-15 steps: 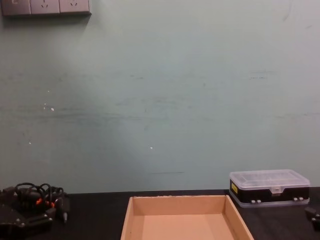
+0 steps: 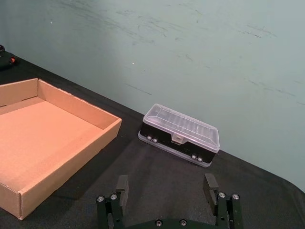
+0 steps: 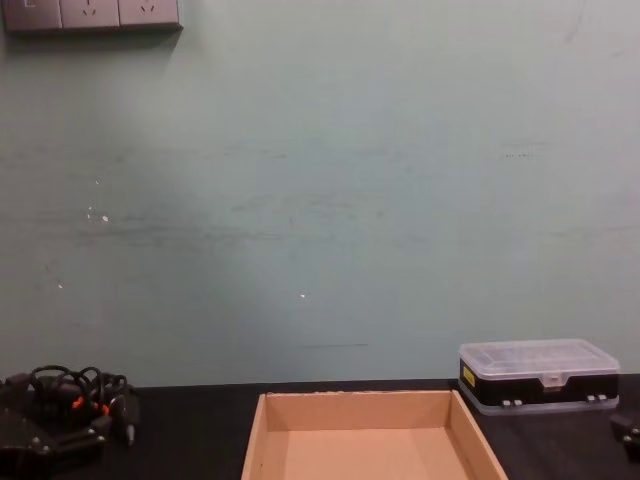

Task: Use one hand to pick up the angle iron from the table and place it into the box.

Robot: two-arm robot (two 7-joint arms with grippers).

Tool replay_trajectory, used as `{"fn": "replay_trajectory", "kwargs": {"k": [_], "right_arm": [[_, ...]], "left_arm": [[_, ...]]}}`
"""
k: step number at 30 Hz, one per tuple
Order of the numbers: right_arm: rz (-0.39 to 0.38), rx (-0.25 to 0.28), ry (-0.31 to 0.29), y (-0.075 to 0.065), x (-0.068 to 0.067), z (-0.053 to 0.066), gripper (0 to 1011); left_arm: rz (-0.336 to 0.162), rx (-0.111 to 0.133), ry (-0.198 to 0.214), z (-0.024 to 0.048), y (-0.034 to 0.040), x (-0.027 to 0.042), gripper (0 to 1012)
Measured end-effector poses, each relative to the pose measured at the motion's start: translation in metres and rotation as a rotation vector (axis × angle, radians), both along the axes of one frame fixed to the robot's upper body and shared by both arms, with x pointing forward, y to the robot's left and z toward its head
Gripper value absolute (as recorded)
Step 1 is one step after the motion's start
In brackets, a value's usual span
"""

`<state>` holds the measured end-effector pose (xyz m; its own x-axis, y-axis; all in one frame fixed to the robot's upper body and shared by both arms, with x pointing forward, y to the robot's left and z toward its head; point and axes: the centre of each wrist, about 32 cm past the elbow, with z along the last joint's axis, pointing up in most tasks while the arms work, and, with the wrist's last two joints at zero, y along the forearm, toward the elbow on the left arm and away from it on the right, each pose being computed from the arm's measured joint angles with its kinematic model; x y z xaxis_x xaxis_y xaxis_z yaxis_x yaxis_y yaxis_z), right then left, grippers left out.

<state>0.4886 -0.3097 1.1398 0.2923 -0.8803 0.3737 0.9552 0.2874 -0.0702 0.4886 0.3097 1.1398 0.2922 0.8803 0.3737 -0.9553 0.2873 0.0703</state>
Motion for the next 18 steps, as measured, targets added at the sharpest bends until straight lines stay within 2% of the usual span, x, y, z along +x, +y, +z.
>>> {"fn": "replay_trajectory", "kwargs": {"k": [18], "right_arm": [[0.0, 0.0, 0.0, 0.0, 0.0, 0.0, 1000]], "left_arm": [[0.0, 0.0, 0.0, 0.0, 0.0, 0.0, 1011]]}}
